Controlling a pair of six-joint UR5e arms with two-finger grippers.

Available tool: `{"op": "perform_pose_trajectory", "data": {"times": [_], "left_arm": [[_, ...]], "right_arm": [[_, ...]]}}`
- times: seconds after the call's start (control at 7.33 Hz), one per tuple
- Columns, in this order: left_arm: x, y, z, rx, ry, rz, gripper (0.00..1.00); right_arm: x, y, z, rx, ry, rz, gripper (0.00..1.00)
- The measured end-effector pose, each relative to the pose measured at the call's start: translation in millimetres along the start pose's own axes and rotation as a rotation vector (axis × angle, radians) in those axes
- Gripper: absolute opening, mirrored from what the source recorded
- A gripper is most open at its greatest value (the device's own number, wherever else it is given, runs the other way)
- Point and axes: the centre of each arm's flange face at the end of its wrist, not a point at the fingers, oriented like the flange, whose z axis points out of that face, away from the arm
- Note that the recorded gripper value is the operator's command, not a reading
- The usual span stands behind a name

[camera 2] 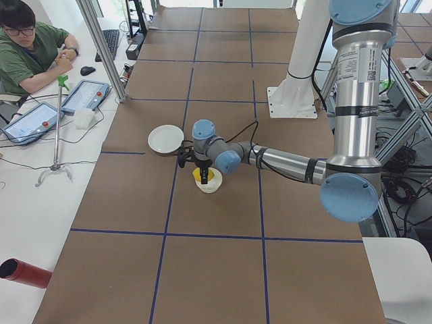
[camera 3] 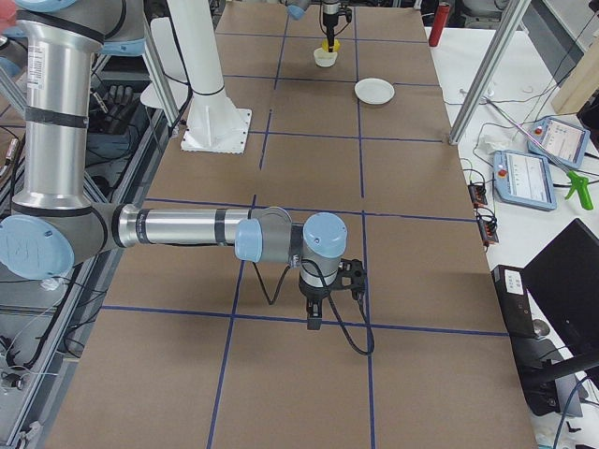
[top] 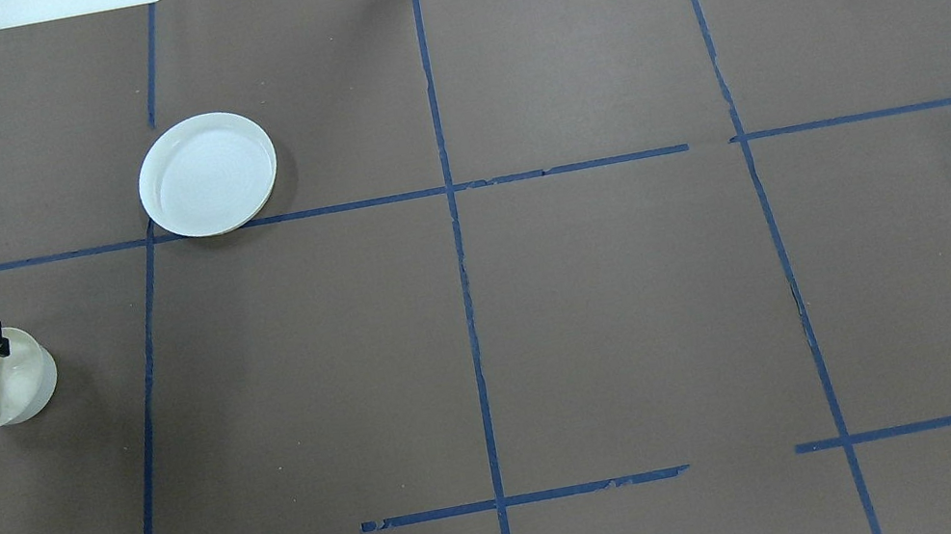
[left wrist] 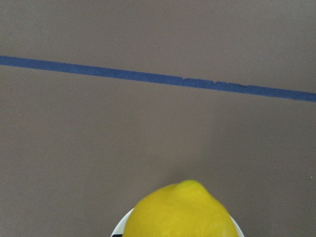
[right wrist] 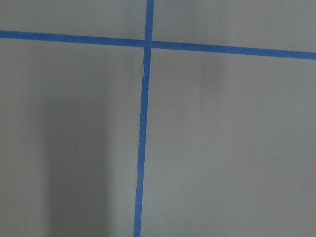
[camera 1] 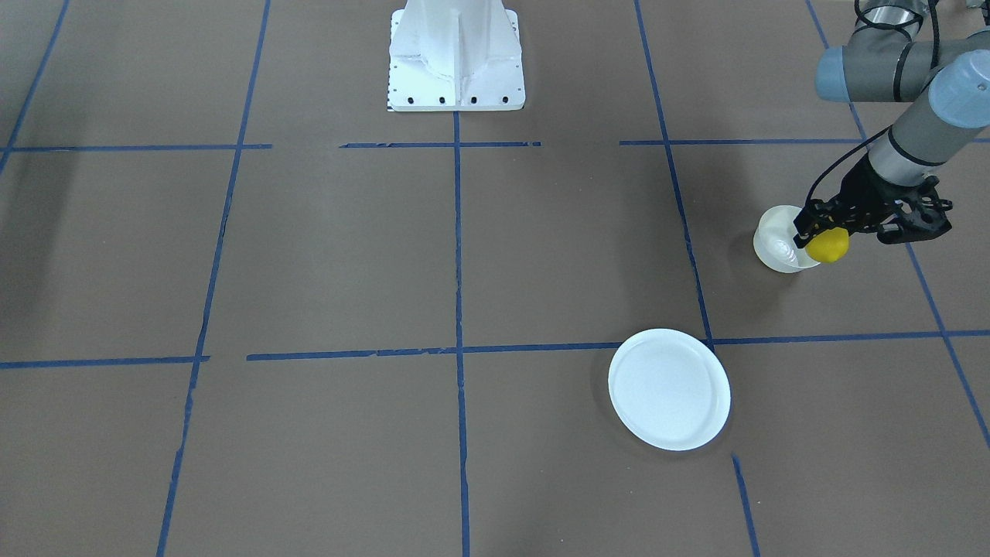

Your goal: Move lemon from plate to bowl

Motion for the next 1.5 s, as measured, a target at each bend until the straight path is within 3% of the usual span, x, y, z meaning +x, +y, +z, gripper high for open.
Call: {"op": "perform_pose_trajectory", "data": {"times": [0.55, 0.95, 1.23, 1.5], "left_arm": [[2, 4, 5, -0.015, 0.0, 0.008, 1.0], [5, 8, -6, -0.041, 0.036, 0.034, 1.0], [-29, -1, -36, -0.02, 0.043, 0.149, 1.0], [-101, -24, -82, 0.001, -0.03, 0.282, 1.0]], "right_arm": [[0, 0, 0, 0.0, 0.0, 0.0, 1.0], [0, 0, 0, 0.0, 0.0, 0.0, 1.0], [0, 0, 0, 0.0, 0.0, 0.0, 1.0], [0, 0, 0, 0.0, 0.0, 0.0, 1.0]]}}
